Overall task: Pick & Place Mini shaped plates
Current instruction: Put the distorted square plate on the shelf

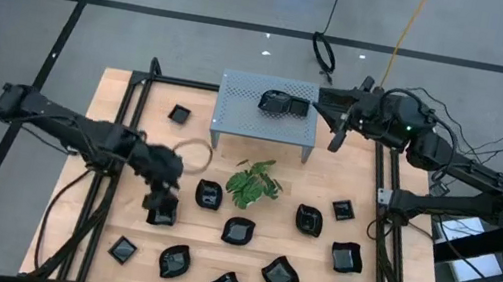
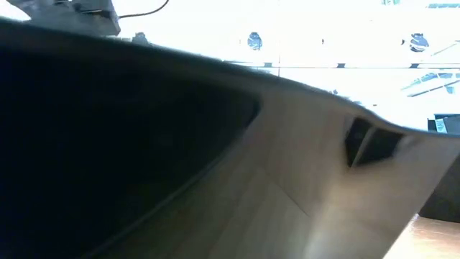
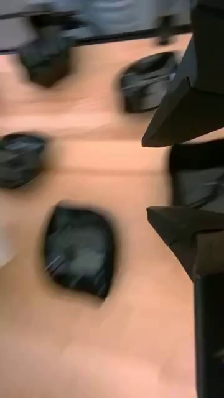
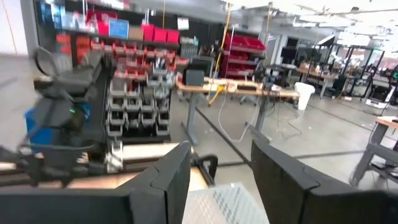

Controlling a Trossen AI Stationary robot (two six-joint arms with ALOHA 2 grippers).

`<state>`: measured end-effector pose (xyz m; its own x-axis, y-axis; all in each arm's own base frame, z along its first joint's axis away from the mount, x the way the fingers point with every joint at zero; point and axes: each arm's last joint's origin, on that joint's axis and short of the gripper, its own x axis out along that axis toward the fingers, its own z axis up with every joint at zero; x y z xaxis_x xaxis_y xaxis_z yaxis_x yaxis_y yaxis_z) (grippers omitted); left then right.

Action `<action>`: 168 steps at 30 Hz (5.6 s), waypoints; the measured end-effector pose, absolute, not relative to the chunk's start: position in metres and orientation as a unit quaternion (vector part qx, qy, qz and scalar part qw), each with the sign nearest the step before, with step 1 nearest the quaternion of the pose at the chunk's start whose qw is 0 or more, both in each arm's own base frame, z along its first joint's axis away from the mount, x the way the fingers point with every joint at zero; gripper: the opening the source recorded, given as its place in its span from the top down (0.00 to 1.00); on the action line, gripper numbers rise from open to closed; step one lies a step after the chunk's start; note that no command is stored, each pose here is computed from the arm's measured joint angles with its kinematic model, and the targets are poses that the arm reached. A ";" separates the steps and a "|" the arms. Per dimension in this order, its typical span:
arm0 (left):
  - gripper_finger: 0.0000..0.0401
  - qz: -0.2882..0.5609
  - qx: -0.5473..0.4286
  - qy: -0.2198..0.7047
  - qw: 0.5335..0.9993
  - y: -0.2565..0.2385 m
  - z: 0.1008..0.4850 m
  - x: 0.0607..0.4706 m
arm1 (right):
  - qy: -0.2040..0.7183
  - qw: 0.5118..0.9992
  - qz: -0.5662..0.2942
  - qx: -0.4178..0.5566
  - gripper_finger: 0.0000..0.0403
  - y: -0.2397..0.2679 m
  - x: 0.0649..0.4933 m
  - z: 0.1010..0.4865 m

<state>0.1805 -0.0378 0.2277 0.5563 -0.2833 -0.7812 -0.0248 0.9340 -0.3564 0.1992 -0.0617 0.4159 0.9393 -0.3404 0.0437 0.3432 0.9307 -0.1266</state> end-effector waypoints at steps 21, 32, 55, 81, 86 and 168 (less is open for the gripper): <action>0.58 -0.050 0.006 0.602 0.797 -0.073 0.167 0.198 | 0.047 0.978 -0.169 -0.110 0.61 -0.062 0.199 0.406; 0.58 -0.021 0.000 0.588 0.808 -0.072 0.167 0.200 | 0.053 0.976 -0.167 -0.132 0.61 -0.062 0.199 0.406; 0.58 0.058 -0.020 0.646 0.761 -0.066 0.171 0.188 | 0.079 0.975 -0.163 -0.128 0.61 -0.062 0.199 0.401; 0.89 0.039 -0.091 0.624 0.775 -0.067 0.147 0.185 | 0.094 0.974 -0.161 -0.126 0.61 -0.061 0.198 0.398; 0.96 0.029 -0.134 0.622 0.771 -0.070 0.148 0.186 | 0.095 0.974 -0.161 -0.126 0.61 -0.061 0.198 0.398; 0.64 0.361 -0.169 0.332 0.855 0.179 0.309 0.291 | 0.061 0.978 -0.167 -0.109 0.62 -0.062 0.199 0.404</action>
